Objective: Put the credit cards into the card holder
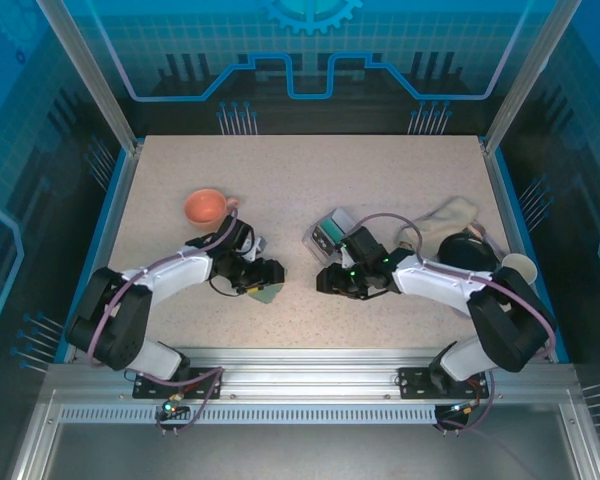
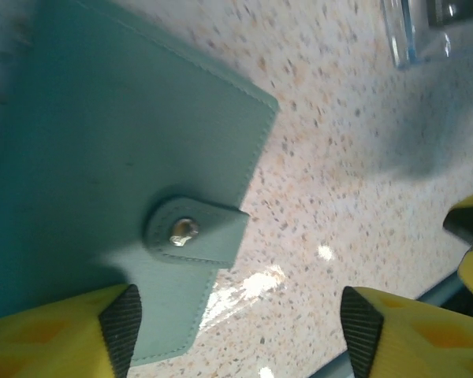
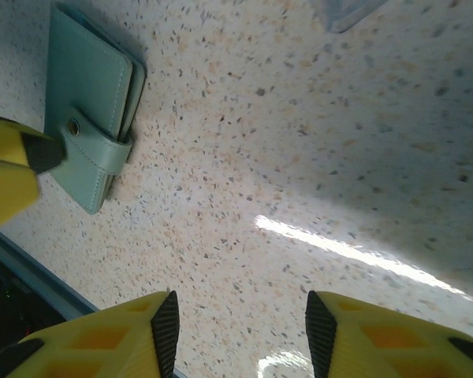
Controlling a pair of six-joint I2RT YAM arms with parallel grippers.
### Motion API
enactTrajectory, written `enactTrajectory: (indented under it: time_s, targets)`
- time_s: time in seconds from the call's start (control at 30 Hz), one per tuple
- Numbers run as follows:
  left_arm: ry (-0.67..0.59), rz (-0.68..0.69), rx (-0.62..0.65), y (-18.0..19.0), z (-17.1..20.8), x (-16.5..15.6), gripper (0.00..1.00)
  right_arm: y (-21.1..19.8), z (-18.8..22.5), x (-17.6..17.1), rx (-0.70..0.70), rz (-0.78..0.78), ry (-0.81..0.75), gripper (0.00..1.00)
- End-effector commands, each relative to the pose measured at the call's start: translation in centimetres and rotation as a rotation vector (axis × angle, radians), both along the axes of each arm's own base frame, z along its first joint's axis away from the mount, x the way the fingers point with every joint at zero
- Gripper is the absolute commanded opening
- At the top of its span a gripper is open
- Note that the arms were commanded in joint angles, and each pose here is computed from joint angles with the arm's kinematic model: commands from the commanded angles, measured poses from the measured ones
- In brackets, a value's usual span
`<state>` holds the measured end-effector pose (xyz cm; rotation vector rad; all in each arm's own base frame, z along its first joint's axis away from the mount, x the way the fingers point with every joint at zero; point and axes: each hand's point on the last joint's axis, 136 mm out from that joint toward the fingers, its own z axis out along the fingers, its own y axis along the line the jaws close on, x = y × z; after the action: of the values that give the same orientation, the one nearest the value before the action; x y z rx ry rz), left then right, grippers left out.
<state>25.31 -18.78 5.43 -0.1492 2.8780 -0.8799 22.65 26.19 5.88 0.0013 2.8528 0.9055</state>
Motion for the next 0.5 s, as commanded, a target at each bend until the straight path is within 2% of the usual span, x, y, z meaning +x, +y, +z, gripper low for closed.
enactTrajectory:
  time_s: [0.0,0.1,0.27,0.47]
  targets:
    - [-0.068,0.112,0.142,3.6,0.9,1.2,0.79,2.5,1.1,0.6,0.026,0.050,-0.037,0.48]
    - [-0.065,0.159,0.095,4.8,0.6,2.3,0.82,3.7,0.6,0.6,0.018,0.068,-0.030,0.48]
    - [-0.006,0.095,-0.003,3.0,-0.2,3.3,0.80,5.5,0.5,1.2,0.036,0.072,-0.030,0.47]
    - [0.039,0.080,-0.082,1.7,-1.2,3.0,0.77,6.8,-0.2,1.1,0.067,0.081,-0.006,0.42]
